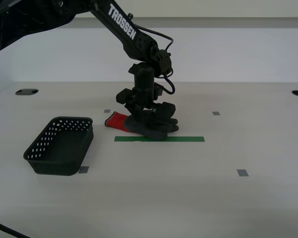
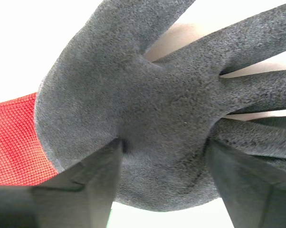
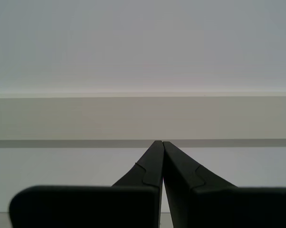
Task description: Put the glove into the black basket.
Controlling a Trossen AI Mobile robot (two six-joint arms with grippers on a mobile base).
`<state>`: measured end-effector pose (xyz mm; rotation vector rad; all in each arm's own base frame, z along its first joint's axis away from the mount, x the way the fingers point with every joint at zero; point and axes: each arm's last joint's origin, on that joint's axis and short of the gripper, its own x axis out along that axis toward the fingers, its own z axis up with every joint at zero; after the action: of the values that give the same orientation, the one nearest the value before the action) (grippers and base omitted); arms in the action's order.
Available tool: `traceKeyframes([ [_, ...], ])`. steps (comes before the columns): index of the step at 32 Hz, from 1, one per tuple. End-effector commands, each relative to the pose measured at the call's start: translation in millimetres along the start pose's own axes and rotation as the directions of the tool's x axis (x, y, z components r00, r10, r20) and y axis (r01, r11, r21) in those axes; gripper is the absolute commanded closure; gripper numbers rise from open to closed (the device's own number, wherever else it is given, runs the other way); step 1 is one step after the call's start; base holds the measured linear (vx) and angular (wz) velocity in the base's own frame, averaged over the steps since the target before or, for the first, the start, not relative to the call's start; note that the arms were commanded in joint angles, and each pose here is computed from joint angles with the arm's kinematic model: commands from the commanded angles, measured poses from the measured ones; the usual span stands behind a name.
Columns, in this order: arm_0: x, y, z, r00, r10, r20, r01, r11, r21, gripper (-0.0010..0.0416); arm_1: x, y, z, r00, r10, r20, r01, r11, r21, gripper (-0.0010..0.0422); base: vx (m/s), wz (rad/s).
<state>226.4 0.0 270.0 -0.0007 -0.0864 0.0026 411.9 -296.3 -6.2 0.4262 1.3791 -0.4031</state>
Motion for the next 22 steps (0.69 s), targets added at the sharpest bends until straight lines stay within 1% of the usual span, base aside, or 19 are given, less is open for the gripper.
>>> traceKeyframes([
  [1, 0, 0, 1, 1.000, 0.000, 0.004, 0.000, 1.000, 0.000, 0.0405, 0, 0, 0, 1.000, 0.006, -0.003, -0.006, 1.000, -0.004, 0.0268, 0.000, 0.000],
  [2, 0, 0, 1, 1.000, 0.000, 0.004, 0.000, 1.000, 0.000, 0.0405, 0, 0, 0, 1.000, 0.006, -0.003, -0.006, 1.000, -0.004, 0.0304, 0.000, 0.000],
  [4, 0, 0, 1, 1.000, 0.000, 0.005, 0.000, 1.000, 0.000, 0.0405, 0, 1, -1, 1.000, 0.004, -0.007, -0.004, 1.000, 0.006, 0.0397, 0.000, 0.000],
  [5, 0, 0, 1, 1.000, 0.000, 0.005, 0.000, 1.000, 0.000, 0.0405, 0, 1, -1, 1.000, -0.003, -0.010, 0.003, 1.000, 0.012, 0.0415, 0.000, 0.000],
  [7, 0, 0, 1, 1.000, 0.000, 0.004, 0.000, 1.000, 0.000, 0.0405, 0, 2, -1, 1.000, -0.002, -0.014, 0.002, 1.000, 0.012, 0.0406, 0.000, 0.000],
  [8, 0, 0, 1, 1.000, 0.000, 0.005, 0.000, 1.000, 0.000, 0.0405, 0, 2, -2, 1.000, -0.002, -0.019, 0.002, 1.000, 0.013, 0.0415, 0.000, 0.000],
  [10, 0, 0, 1, 1.000, 0.000, 0.005, 0.000, 1.000, 0.000, 0.0405, -2, 2, -1, 1.000, -0.001, -0.027, 0.002, 1.000, 0.017, 0.0411, 0.000, 0.000],
  [11, 0, 0, 1, 1.000, 0.000, 0.004, 0.000, 1.000, 0.000, 0.0405, -2, 2, -1, 1.000, -0.001, -0.031, 0.002, 1.000, 0.026, 0.0412, 0.000, 0.000],
  [12, 0, 0, 1, 1.000, 0.000, 0.004, 0.000, 1.000, 0.000, 0.0405, -5, 2, 0, 0.999, 0.000, -0.038, 0.002, 0.998, 0.058, 0.0413, 0.000, 0.000],
  [13, 0, 0, 1, 1.000, 0.000, 0.005, 0.000, 1.000, 0.000, 0.0405, -7, 2, 1, 0.999, 0.000, -0.042, 0.003, 0.998, 0.070, 0.0413, 0.000, 0.000],
  [17, 0, 0, 1, 1.000, 0.000, 0.004, 0.000, 1.000, 0.000, 0.0405, -14, 2, 3, 0.998, 0.001, -0.055, 0.004, 0.996, 0.086, 0.0413, 0.000, 0.000],
  [19, 0, 0, 1, 1.000, 0.000, 0.004, 0.000, 1.000, 0.000, 0.0405, -24, 3, 7, 0.998, 0.002, -0.066, 0.005, 0.994, 0.110, 0.0413, 0.000, 0.000],
  [22, 0, 0, 1, 1.000, 0.000, 0.004, 0.000, 1.000, 0.000, 0.0405, -37, 3, 13, 0.997, 0.003, -0.075, 0.007, 0.992, 0.126, 0.0413, 0.000, 0.000],
])
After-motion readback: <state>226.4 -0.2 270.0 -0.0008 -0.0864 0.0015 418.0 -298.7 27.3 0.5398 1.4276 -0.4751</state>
